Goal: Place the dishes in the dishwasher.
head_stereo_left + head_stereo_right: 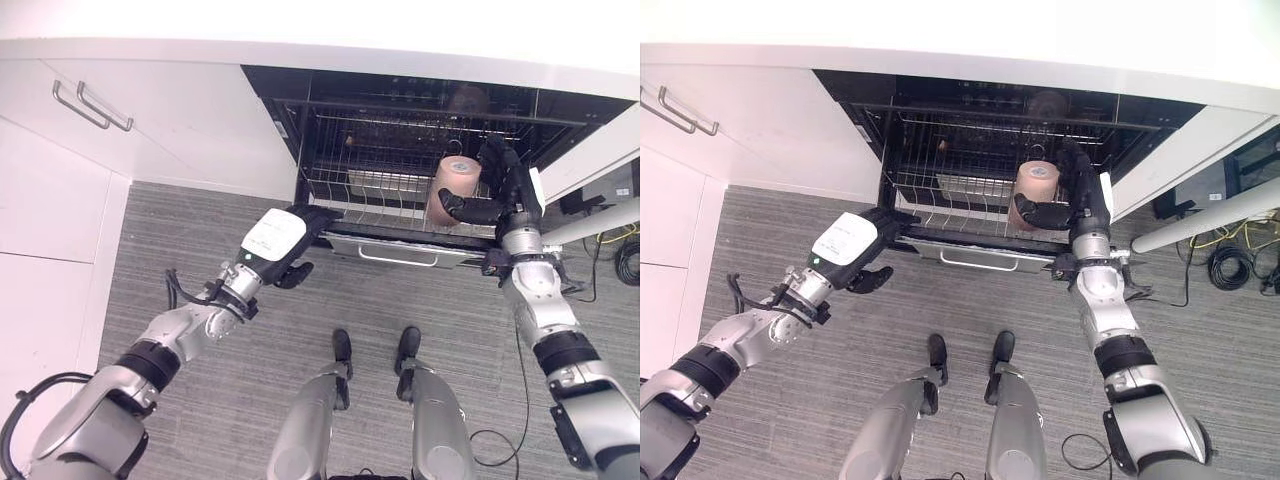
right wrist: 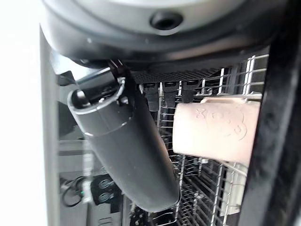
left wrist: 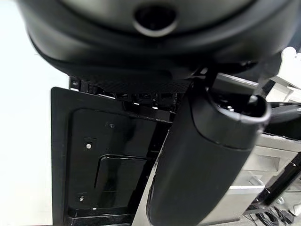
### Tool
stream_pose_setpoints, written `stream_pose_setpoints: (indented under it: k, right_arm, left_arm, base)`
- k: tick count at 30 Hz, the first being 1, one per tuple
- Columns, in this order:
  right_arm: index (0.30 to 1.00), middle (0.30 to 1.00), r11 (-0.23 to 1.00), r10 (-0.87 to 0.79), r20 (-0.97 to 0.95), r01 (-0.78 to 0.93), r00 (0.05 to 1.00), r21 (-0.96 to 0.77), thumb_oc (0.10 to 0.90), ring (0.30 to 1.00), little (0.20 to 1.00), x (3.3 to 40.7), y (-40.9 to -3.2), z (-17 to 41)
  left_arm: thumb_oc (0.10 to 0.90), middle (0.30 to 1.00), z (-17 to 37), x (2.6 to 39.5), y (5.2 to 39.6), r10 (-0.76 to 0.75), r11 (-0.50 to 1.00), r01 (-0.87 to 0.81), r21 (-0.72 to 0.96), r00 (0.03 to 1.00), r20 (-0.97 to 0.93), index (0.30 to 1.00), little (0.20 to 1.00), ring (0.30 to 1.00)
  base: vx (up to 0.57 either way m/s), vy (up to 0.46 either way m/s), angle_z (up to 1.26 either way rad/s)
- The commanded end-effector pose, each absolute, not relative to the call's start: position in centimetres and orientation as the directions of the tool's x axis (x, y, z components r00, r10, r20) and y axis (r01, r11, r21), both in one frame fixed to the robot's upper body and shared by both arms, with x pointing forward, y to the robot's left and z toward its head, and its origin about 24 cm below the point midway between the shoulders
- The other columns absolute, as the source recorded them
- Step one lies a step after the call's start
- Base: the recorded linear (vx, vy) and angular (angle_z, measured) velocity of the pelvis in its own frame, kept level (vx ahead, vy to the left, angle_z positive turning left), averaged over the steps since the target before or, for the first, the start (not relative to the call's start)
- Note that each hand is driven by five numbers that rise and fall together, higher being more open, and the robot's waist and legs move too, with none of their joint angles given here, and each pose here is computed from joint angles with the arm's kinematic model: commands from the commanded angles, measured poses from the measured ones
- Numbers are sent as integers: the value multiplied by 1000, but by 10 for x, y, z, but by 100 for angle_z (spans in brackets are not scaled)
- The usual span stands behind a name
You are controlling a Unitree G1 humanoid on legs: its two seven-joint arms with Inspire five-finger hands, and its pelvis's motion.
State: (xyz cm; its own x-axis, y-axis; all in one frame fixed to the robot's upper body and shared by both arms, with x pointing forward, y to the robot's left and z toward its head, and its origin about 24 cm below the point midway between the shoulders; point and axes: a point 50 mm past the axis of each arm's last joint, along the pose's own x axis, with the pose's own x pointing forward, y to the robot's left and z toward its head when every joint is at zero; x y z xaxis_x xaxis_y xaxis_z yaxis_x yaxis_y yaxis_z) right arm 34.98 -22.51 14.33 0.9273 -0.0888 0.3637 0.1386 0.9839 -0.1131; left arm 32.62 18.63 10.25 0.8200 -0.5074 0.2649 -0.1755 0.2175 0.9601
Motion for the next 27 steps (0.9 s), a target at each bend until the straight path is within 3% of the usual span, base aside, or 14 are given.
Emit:
stream_pose_setpoints:
  k: [1,14,22,27]
  right_arm:
    - [900,900,983,-44,673,154,739,-105,800,900,900,336,-218,212]
    - [900,900,992,-12,774,103,633,-69,800,900,900,309,-199,209]
    - [900,900,991,101,898,37,428,-130,800,900,900,254,-181,200]
    - [900,900,991,131,904,-55,407,-118,800,900,900,243,-180,204]
  left_arm:
    - [800,900,121,321,164,-541,328,-271,905,732,415,900,900,900]
    - [800,900,96,306,166,-497,362,-241,900,767,405,900,900,900]
    - [800,900,65,286,177,-392,393,-215,894,840,374,900,900,900]
    - [800,900,34,268,182,-339,410,-171,896,883,324,900,900,900]
  base:
    - [10,37,2]
    - [11,12,-1]
    - [20,-43,0]
    - [37,-92,-11]
